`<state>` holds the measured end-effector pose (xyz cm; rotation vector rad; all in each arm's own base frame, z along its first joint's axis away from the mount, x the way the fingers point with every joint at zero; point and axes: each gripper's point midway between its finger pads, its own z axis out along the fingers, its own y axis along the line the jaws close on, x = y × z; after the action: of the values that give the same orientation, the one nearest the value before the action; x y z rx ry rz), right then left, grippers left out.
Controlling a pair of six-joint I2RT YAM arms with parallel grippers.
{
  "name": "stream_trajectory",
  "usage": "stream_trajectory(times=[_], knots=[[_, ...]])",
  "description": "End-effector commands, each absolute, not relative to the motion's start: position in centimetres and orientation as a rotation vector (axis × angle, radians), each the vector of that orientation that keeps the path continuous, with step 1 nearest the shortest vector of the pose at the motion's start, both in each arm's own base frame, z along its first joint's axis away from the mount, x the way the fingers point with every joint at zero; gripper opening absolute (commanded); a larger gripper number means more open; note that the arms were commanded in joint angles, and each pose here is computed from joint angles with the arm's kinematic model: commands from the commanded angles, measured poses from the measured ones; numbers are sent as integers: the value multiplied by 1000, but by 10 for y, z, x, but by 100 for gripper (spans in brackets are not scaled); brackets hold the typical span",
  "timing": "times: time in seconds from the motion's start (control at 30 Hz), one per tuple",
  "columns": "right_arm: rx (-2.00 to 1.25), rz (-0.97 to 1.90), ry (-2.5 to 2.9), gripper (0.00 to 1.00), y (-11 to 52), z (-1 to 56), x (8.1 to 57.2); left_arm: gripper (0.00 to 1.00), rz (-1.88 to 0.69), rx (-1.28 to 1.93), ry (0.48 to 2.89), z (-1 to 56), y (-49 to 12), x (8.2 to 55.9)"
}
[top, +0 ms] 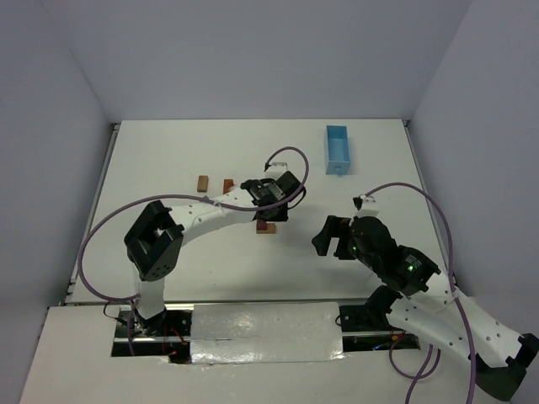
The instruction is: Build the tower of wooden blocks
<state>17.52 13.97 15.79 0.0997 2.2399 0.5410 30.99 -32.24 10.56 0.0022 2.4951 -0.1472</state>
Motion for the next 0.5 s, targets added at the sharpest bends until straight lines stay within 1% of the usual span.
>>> stream_trajectory(times=[0.0,0.17,0.47], knots=[[107,551,2213,100,139,167,178,33,-133,-91,2455,107,-331,317],[97,562,2215,100,141,167,176,39,-90,-88,2468,93,-334,318],[85,573,2213,100,143,166,176,41,-56,-61,2497,76,-334,317]])
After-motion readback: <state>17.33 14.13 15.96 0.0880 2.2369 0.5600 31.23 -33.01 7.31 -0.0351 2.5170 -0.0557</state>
